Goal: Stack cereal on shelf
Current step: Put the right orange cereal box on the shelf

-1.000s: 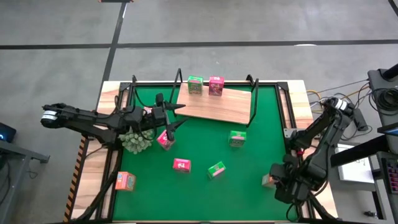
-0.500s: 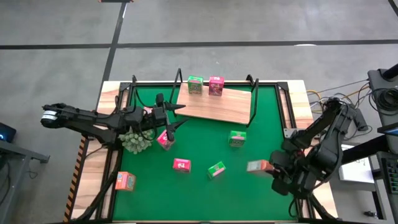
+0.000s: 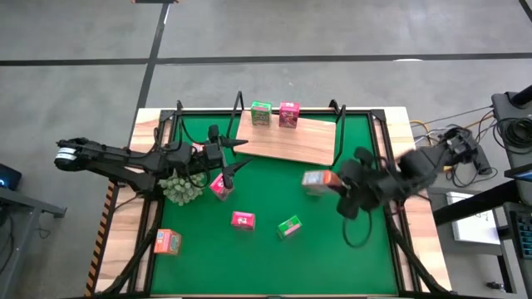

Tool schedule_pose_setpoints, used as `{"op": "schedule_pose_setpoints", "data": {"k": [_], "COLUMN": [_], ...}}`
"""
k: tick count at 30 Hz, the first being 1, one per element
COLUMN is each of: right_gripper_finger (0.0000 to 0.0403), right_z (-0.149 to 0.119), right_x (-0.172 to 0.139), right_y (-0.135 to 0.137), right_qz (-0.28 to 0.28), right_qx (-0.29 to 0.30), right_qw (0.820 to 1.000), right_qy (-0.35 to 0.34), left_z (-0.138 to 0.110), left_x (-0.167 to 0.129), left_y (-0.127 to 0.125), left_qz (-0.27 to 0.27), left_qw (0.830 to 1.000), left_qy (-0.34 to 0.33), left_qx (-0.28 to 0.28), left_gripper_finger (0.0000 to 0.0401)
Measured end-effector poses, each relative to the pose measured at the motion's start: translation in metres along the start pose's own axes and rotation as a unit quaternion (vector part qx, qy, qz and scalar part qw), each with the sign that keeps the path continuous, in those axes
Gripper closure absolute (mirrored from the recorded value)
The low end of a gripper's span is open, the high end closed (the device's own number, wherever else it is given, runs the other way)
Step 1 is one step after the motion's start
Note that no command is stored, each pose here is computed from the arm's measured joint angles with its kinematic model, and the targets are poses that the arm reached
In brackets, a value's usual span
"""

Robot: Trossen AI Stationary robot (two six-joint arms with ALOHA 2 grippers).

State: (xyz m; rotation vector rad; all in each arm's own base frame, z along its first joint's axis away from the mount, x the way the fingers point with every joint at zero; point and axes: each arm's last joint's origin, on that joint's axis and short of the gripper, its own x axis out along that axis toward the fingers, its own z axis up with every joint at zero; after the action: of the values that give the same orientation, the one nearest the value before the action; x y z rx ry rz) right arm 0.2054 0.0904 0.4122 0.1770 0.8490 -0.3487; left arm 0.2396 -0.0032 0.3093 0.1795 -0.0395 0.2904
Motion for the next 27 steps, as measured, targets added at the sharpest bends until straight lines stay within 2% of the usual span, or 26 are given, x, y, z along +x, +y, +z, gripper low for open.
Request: {"op": "schedule_pose_setpoints", "data": {"k": [7, 13, 18, 23, 27], "right_gripper_finger": [0.0264, 0.0264, 0.0264, 0.0264, 0.0264], "right_z": [0.035, 0.054, 0.068, 0.077, 0.079], "right_x": [0.015, 0.030, 0.047, 0.077, 0.103], "right_y": [-0.048, -0.095, -0.129, -0.161, -0.185], "right_qz": [-0.038, -0.070, -0.076, -0.104, -0.064], "right_qx": [-0.038, -0.052, -0.063, -0.095, -0.108], "right_qw": [0.999, 0.996, 0.995, 0.987, 0.985], "right_qy": [0.010, 0.021, 0.022, 0.071, 0.114], "left_z": [0.000, 0.000, 0.000, 0.000, 0.000], "left_x": [0.000, 0.000, 0.000, 0.000, 0.000], "left_y": [0.000, 0.000, 0.000, 0.000, 0.000], "left_qz": [0.000, 0.000, 0.000, 0.000, 0.000], "left_qw": [1.000, 1.000, 1.000, 1.000, 1.000], "left_qy": [0.000, 0.000, 0.000, 0.000, 0.000], "left_qx": [0.002, 0.001, 0.002, 0.004, 0.004], "left_gripper_finger": [0.0170, 0.0170, 0.0170, 0.0170, 0.0170]}}
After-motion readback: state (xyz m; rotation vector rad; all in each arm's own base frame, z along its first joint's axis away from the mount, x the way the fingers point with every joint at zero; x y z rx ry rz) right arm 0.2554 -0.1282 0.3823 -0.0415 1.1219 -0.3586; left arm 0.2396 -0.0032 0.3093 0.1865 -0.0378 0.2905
